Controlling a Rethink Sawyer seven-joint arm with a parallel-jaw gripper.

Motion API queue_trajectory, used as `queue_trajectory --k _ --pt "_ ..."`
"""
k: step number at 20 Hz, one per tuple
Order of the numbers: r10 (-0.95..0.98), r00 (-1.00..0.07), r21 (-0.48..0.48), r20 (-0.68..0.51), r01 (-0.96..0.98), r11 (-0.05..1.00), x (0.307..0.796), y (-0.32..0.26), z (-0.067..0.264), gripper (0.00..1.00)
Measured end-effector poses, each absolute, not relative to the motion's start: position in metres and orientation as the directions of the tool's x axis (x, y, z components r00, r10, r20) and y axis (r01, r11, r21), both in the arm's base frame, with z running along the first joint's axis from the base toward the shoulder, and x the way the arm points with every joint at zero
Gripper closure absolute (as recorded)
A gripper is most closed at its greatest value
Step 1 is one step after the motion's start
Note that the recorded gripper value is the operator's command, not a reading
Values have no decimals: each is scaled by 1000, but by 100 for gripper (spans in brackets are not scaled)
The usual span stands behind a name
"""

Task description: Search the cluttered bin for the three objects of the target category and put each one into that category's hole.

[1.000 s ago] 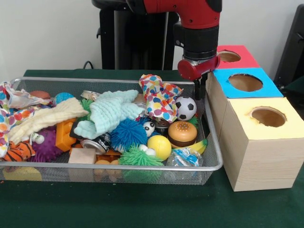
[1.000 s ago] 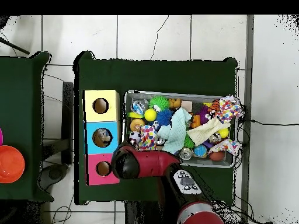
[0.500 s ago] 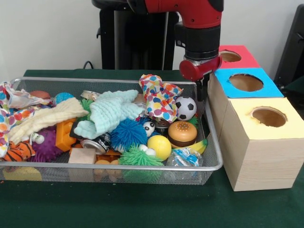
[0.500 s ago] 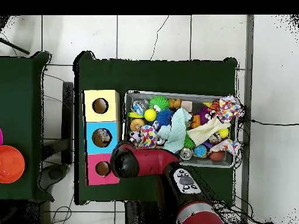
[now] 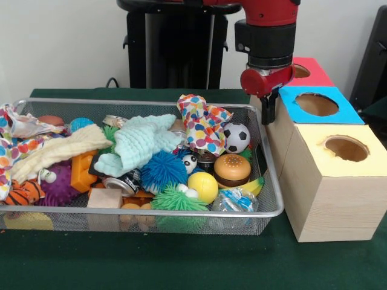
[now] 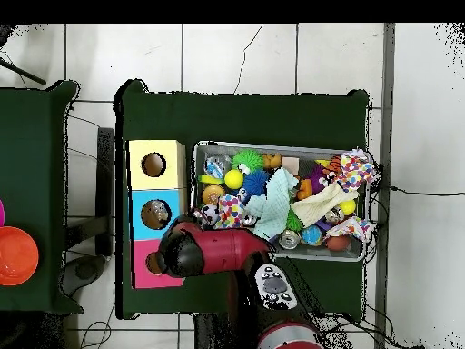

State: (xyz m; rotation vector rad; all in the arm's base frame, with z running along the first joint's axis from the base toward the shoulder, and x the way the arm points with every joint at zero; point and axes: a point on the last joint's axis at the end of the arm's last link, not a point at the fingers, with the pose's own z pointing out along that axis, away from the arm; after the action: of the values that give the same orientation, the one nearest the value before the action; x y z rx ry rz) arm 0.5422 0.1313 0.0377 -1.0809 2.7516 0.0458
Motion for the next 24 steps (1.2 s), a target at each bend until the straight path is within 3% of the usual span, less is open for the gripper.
queue_trajectory --k 11,24 --pt "-647 -734 -64 -210 -650 758 559 125 61 100" --pt "-583 -788 -47 -200 -587 809 577 74 85 100"
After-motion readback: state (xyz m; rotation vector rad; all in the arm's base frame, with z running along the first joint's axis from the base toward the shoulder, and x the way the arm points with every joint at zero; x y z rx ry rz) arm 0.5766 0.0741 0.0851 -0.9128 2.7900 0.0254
